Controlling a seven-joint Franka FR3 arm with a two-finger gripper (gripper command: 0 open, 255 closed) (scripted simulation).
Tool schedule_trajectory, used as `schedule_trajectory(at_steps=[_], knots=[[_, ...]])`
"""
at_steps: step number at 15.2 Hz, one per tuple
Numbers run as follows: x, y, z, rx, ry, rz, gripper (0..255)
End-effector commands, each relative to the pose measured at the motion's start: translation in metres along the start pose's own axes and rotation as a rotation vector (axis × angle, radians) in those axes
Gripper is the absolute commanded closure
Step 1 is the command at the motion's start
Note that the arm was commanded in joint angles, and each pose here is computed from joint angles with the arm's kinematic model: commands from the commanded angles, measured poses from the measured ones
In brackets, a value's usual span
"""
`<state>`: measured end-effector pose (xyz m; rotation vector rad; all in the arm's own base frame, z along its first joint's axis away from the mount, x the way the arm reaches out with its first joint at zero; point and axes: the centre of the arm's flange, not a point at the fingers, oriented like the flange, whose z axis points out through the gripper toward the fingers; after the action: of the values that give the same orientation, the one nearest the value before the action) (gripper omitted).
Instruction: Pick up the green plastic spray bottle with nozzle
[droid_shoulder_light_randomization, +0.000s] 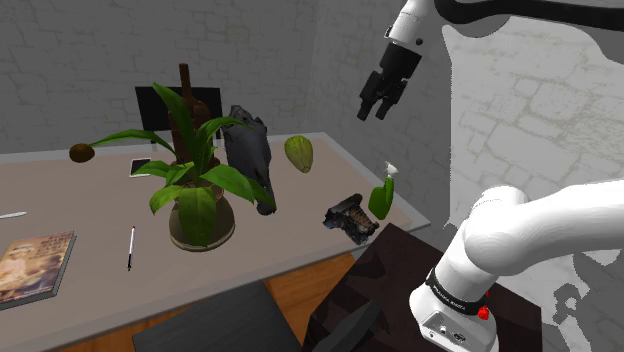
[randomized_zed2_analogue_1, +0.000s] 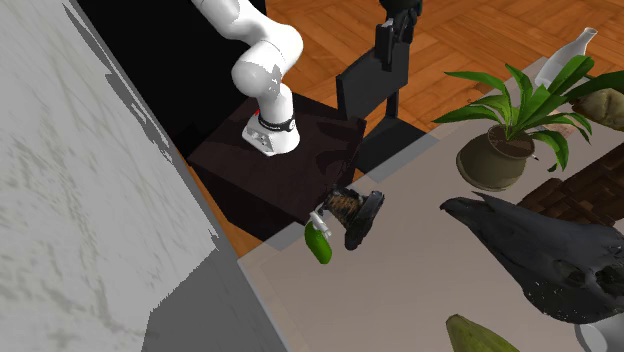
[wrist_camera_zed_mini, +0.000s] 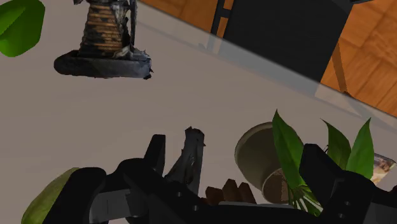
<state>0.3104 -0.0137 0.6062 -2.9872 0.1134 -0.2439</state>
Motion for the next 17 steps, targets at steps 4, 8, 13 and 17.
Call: schedule_trajectory(at_steps=[4,8,13,17], knots=[[0.004,0.032,0.020,-0.014,-0.007,0.024,0],[0.008,0.075,0.047,-0.033,-0.017,0.056,0],[0.011,0.129,0.079,-0.056,-0.028,0.097,0],[0.011,0.173,0.103,-0.075,-0.038,0.129,0]])
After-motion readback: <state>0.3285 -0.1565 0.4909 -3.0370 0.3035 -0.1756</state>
